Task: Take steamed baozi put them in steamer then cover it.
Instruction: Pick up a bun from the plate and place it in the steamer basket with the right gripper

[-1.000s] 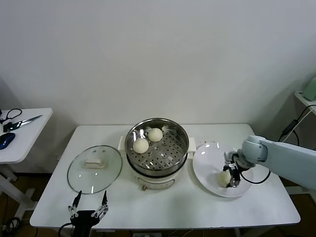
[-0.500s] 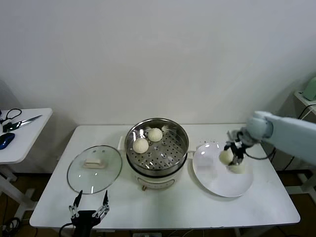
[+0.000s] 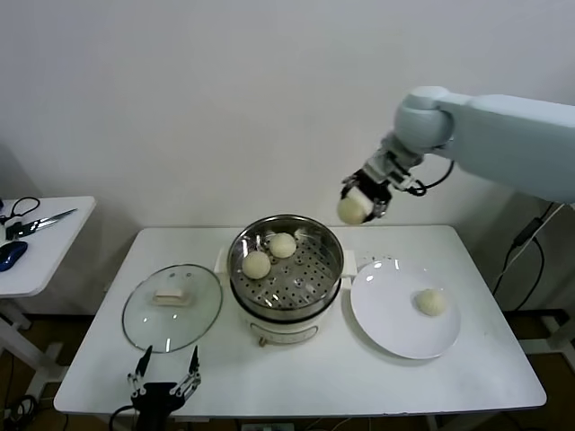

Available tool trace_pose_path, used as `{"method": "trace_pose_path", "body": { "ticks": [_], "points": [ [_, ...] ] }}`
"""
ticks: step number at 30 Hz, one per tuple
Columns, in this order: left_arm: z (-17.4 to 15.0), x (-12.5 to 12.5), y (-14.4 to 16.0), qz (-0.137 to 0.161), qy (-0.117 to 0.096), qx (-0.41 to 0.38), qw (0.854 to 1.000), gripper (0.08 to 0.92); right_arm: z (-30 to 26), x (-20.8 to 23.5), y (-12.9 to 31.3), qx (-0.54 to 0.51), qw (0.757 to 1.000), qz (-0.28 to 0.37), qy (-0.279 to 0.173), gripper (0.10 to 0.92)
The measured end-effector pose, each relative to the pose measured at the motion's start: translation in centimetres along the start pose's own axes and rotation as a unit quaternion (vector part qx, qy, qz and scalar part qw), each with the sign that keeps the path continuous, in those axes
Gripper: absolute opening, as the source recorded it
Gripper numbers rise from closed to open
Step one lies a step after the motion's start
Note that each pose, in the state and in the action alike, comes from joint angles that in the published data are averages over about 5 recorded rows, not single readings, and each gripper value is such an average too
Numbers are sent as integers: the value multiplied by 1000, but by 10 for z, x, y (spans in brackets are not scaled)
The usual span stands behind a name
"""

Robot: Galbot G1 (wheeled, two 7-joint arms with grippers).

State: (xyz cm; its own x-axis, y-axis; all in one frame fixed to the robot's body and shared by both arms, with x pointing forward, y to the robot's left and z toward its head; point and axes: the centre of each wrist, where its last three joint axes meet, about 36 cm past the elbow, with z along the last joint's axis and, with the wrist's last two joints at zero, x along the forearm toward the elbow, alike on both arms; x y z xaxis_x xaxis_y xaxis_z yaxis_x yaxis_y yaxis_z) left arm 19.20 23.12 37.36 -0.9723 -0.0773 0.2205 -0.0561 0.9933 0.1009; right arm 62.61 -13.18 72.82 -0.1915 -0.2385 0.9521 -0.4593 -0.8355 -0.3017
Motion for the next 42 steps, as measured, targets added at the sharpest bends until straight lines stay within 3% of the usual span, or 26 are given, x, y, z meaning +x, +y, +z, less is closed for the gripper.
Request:
{"method": "trace_pose_path", "body": {
  "ticks": [9,23,29,35,42],
  "points": [
    [-1,3,3,-4,0,-3,1000,823,-41,-66,-27,125,991,-26,-47,696],
    [2,4,4,-9,-1,0,1000,823,-58,-140,-43,183,979,-54,-67,696],
    [2,4,6,-11,-2,0,1000,823,-61,-156,-47,192,977,-62,-70,706],
    [2,5,6,-12,-2,1,1000,823,-59,-160,-50,192,977,-58,-68,807],
    [0,4,6,-12,-5,1,1000,823,-46,-145,-51,179,981,-53,-62,822]
  ]
}}
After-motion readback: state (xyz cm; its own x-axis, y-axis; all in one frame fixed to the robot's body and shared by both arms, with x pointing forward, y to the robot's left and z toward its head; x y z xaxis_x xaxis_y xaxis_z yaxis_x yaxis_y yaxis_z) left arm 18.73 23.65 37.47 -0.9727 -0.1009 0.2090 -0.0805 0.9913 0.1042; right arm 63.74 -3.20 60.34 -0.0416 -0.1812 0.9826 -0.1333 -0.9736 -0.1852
